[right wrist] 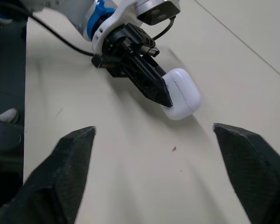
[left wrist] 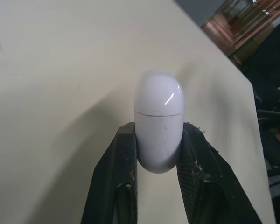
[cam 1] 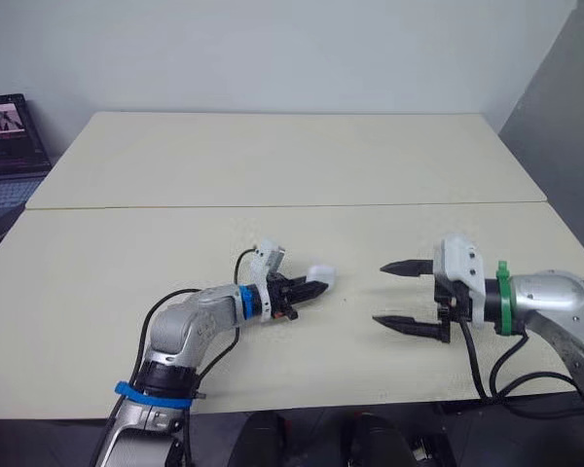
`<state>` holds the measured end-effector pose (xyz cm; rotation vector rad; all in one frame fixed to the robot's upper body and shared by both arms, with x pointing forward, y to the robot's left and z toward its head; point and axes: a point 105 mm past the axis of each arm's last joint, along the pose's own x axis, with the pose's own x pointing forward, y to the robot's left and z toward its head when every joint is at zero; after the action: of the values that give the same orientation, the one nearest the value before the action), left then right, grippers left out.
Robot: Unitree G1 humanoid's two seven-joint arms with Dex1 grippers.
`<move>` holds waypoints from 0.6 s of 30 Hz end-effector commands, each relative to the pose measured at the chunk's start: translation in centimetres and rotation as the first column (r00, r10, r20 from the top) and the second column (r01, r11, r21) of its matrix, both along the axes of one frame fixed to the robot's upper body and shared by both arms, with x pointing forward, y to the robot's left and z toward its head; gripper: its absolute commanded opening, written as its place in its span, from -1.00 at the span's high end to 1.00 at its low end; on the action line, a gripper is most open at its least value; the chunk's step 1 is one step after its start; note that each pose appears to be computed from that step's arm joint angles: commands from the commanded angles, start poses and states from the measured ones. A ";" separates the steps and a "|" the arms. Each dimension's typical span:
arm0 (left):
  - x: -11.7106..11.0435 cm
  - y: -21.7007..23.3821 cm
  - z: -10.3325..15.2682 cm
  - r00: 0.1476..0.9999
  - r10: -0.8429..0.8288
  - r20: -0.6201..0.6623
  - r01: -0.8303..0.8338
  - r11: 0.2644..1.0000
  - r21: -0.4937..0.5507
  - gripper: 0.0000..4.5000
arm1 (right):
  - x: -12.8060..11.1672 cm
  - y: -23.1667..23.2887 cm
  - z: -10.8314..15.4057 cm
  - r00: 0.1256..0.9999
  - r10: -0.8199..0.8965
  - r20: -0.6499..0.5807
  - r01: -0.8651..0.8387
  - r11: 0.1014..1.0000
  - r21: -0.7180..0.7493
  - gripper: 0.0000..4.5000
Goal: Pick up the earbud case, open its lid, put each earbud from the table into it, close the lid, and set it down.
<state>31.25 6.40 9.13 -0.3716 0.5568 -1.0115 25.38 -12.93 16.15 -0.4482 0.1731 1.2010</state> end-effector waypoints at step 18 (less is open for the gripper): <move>1.4 8.3 -0.5 0.968 0.232 -0.093 -0.205 0.950 0.237 -0.99 | 1.3 -3.0 0.2 0.987 -0.116 0.115 0.120 0.993 -0.025 -1.00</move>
<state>31.71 11.49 9.79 -0.3623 0.7131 -0.8399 26.73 -15.45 15.44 -0.4949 0.1548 1.0686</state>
